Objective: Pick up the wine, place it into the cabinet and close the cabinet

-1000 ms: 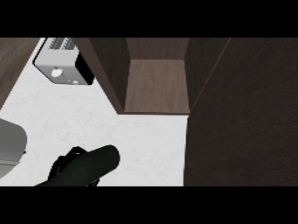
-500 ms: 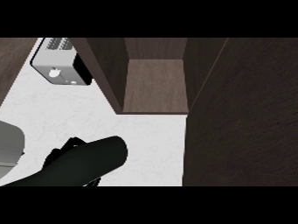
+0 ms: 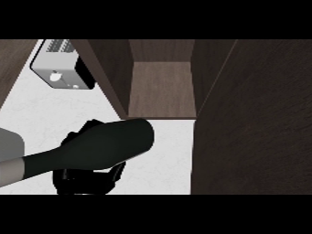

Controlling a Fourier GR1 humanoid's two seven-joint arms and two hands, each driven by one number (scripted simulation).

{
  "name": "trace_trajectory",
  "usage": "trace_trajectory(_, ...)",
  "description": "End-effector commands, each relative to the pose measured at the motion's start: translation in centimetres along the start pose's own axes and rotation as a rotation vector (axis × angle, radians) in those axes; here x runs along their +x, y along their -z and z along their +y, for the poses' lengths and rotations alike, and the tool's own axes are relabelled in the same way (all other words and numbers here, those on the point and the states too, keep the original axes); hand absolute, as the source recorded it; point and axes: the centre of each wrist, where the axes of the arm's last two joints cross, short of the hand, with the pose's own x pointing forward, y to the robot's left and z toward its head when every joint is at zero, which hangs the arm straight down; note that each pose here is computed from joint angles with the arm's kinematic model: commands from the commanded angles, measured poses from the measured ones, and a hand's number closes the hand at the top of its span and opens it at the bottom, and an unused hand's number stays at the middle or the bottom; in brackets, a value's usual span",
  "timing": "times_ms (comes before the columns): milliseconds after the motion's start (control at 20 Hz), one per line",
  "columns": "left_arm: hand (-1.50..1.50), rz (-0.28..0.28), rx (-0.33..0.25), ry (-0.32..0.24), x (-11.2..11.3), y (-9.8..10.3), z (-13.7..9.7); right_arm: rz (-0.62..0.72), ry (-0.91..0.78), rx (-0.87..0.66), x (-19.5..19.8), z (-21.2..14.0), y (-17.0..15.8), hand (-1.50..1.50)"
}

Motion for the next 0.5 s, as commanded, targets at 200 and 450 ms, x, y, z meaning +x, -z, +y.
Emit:
trace_trajectory(200,1.5,-0.029,0.01,0.062,0.0,6.3,-3.6,-0.01,-0.009,0.004,0.2,1.7,1.3,-1.5)
trace_trajectory(450,1.5,-0.044,-0.001,0.156,-1.7,8.0,-4.4,-0.003,-0.009,-0.011,-0.6,0.1,0.5,-1.5)
